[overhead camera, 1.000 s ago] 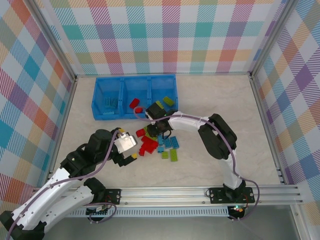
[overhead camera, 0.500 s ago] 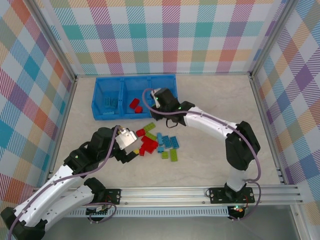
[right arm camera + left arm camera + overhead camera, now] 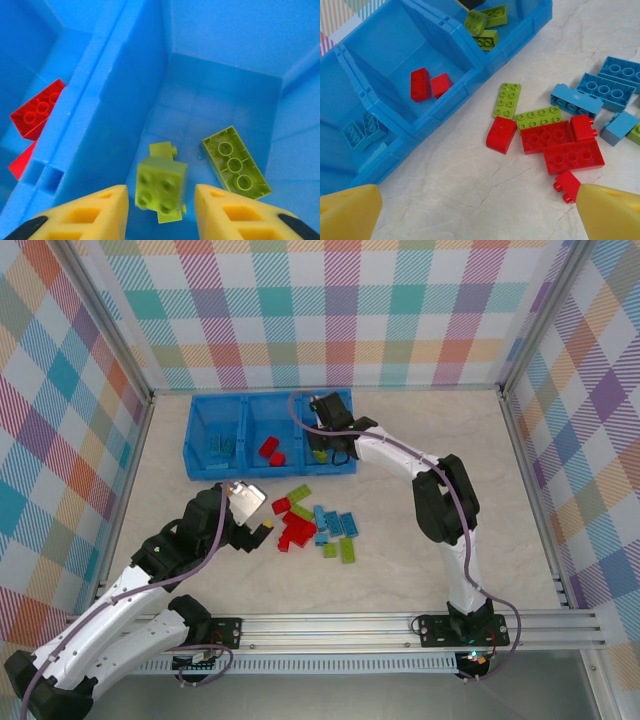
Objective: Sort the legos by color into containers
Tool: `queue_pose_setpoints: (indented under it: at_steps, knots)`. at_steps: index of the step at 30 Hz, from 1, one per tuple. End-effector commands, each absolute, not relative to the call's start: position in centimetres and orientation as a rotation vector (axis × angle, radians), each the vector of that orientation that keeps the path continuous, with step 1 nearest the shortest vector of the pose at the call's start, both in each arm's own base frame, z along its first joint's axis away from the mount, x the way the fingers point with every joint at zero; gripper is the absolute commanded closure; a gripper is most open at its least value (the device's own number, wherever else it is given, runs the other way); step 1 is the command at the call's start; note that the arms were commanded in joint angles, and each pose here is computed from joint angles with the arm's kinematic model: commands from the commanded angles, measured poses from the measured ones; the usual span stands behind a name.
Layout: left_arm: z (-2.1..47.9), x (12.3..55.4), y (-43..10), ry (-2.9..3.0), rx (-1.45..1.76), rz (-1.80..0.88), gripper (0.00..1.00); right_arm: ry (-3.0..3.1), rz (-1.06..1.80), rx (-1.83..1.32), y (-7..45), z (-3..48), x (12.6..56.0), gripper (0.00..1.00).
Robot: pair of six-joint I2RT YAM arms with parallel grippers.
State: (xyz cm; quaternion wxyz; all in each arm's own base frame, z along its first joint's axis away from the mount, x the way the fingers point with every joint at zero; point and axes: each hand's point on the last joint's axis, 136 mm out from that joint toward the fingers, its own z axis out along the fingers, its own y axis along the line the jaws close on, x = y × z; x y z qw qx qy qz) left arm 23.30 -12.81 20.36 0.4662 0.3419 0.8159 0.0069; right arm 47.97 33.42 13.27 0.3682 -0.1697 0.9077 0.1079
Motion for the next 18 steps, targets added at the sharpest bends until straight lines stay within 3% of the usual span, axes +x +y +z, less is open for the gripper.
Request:
queue_pose_setpoints:
  at_steps: [1,5,11,15,18]
  knots:
    - [21.8,24.0,-12.4,1.983,0.769,0.022,0.00,2.253,0.317,-0.448,33.6,18.5,47.4,0.59]
    - [21.8,24.3,-12.4,2.004,0.731,0.012,0.00,2.243,0.446,-0.495,33.3,21.5,44.0,0.55]
    - [22.2,25.2,-13.1,2.187,0.452,-0.131,0.00,2.214,0.867,-0.675,33.1,25.3,33.6,0.37]
    - [19.5,25.9,-15.8,2.296,0.391,-0.289,0.00,2.225,0.996,-0.711,30.7,25.6,27.7,0.33]
    - [16.6,27.1,-16.4,2.386,0.384,-0.242,0.01,2.260,1.031,-0.703,29.1,25.2,25.0,0.30]
